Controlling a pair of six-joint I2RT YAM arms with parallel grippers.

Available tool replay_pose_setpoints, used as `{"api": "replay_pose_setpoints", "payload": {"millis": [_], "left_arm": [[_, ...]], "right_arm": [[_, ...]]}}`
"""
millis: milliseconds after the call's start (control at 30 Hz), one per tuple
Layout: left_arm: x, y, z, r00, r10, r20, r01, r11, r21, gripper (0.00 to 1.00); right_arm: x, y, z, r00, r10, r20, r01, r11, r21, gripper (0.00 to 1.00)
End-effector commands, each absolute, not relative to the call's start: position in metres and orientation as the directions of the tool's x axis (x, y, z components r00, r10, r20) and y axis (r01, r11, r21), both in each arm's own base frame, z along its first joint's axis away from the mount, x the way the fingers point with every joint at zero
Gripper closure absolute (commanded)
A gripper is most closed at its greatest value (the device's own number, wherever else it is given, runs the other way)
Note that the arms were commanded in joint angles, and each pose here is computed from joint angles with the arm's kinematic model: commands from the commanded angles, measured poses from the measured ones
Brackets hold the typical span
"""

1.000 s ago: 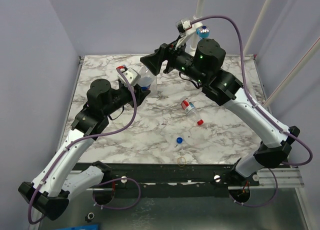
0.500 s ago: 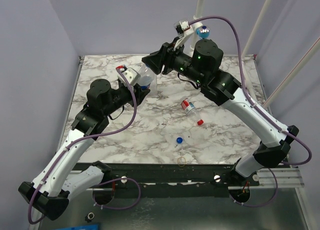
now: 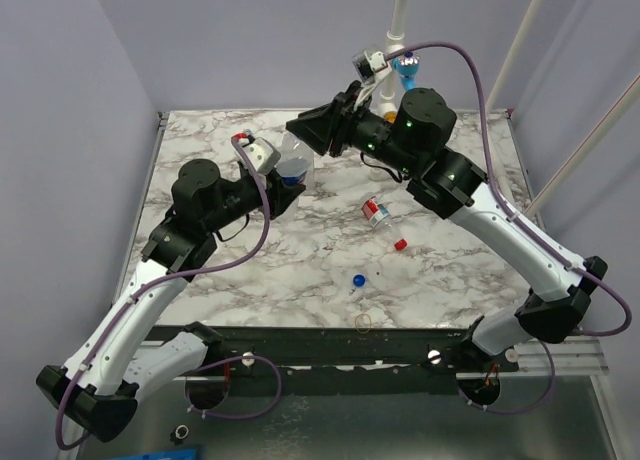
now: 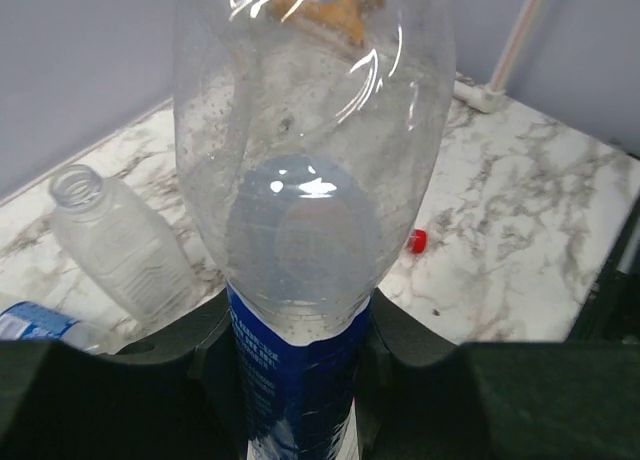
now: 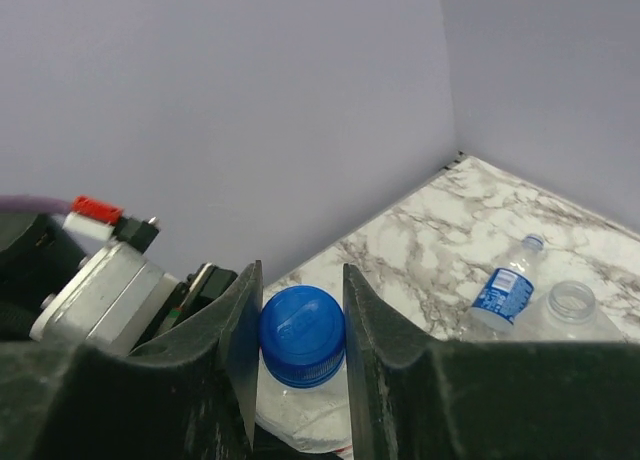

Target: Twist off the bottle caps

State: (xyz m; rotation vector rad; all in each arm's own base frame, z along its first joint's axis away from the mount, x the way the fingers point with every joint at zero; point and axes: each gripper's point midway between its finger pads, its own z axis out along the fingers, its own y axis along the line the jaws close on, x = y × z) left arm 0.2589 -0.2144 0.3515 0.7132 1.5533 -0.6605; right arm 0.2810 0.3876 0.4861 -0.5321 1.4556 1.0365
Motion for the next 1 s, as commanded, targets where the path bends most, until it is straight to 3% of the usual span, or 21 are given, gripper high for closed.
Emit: {"api": "replay_pose_setpoints", "payload": {"millis": [0,67,167,267,400,467,567,633,733,833,967], "left_arm": [[0.201,-0.241,0.384,-0.088,-0.030,-0.996,0.919,0.383,-0.093,0.96],[0.168,-0.250,0.393,-0.133,-0.036,-0.990,0.969,0.205,-0.138,0.96],[0.139,-0.255,0.400,-0.229,-0.016,-0.973,0.973,0.035,-0.230,0.96],[0.125,-0.255,0.404,-0.260,-0.001,-0.966,0.965,-0.039,-0.259,0.96],[0.124,-0.255,0.404,-0.261,0.002,-0.965,0.964,-0.039,-0.261,0.96],[0.127,-0.255,0.403,-0.257,0.000,-0.967,0.966,-0.030,-0.257,0.96],[0.137,-0.255,0.400,-0.235,-0.007,-0.972,0.972,0.027,-0.235,0.96],[0.152,-0.254,0.395,-0.200,-0.011,-0.980,0.974,0.107,-0.200,0.96],[0.187,-0.248,0.382,-0.134,0.001,-0.991,0.949,0.289,-0.128,0.96],[0.220,-0.236,0.369,-0.077,0.038,-0.996,0.890,0.453,-0.052,0.96],[0.245,-0.221,0.360,-0.014,0.100,-0.995,0.823,0.566,0.045,0.96]], "right_arm": [[0.220,0.387,0.510,-0.059,0.230,-0.971,-0.963,0.242,0.116,1.00],[0.188,0.384,0.507,-0.017,0.208,-0.978,-0.995,0.097,0.037,1.00],[0.143,0.373,0.508,0.035,0.204,-0.978,-0.991,-0.117,-0.060,0.99],[0.113,0.363,0.500,0.052,0.174,-0.983,-0.958,-0.269,-0.098,0.99],[0.107,0.359,0.494,0.047,0.151,-0.987,-0.950,-0.300,-0.091,0.99],[0.113,0.360,0.494,0.052,0.149,-0.987,-0.962,-0.257,-0.089,0.92],[0.149,0.364,0.502,0.051,0.167,-0.985,-0.997,-0.048,-0.060,0.45],[0.186,0.362,0.512,0.032,0.199,-0.979,-0.987,0.162,0.001,0.26],[0.225,0.356,0.520,0.007,0.231,-0.973,-0.929,0.362,0.079,0.22],[0.242,0.357,0.521,-0.033,0.256,-0.966,-0.892,0.429,0.144,0.22],[0.269,0.358,0.511,-0.098,0.255,-0.962,-0.820,0.527,0.223,0.26]]}}
